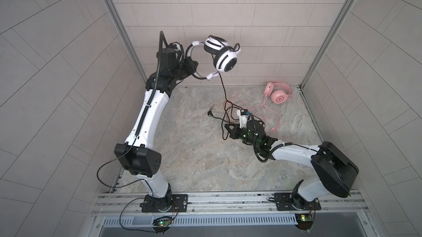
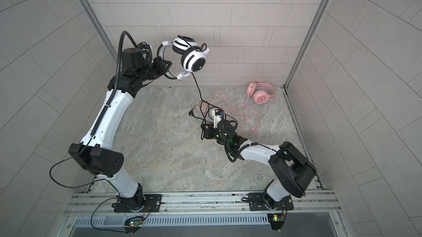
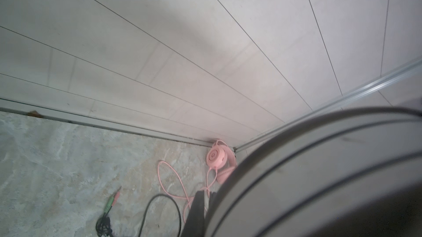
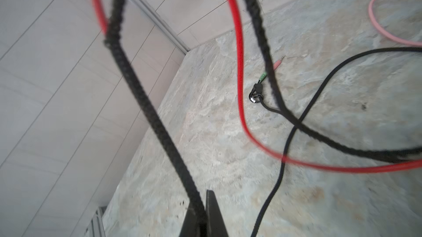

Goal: Wrap the headphones

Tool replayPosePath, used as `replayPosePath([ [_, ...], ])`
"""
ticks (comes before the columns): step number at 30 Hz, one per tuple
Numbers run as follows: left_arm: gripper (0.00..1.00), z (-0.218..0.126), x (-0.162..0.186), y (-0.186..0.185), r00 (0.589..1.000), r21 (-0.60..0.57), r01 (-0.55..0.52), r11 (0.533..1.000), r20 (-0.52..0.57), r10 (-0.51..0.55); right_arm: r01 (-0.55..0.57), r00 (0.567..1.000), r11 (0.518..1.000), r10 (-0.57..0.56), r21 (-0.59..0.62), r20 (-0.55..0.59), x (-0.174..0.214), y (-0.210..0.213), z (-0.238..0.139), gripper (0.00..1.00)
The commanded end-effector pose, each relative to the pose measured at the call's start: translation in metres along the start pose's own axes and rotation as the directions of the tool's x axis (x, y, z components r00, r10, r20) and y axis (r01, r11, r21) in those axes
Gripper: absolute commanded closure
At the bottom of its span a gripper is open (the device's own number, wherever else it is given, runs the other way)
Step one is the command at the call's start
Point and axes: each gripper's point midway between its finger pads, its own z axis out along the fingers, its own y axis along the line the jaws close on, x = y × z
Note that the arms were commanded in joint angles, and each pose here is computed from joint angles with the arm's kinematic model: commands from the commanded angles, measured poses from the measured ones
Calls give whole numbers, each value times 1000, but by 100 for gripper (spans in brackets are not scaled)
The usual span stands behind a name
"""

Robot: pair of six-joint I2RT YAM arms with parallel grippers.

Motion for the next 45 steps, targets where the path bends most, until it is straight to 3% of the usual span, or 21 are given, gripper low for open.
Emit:
replayPosePath([
  [1,100,-12,-51,-2,989,13,36,999,141,-37,102,990,988,-90,112,-109,21,-18,-37,100],
  [4,100,-9,-74,24,979,-36,74,997,195,-66,150,981,973,-125,175,-146,34,-33,-74,100],
  [11,100,-32,-121,97,932,-190,168,967,350,-93,184,983,935,-170,302,-73,27,-62,-144,100],
  [16,100,-61,-142,142,905,-330,192,924,424,-36,189,982,914,-174,358,-73,21,-74,-169,100],
  [20,100,-74,-142,160,910,-415,178,892,414,11,205,979,908,-194,365,-67,13,-73,-181,100],
  [26,100,-51,-93,160,963,-506,43,862,250,98,307,952,905,-298,296,-74,-21,-33,-182,100],
  [32,100,-15,-34,160,975,-583,-131,802,71,211,412,909,887,-416,209,-25,-73,26,-191,100],
  [39,100,33,36,141,971,-519,-229,823,-62,231,482,872,870,-488,108,44,-118,90,-194,100],
  [45,100,74,92,116,965,-418,-261,870,-100,241,505,857,860,-510,72,74,-138,115,-196,100],
])
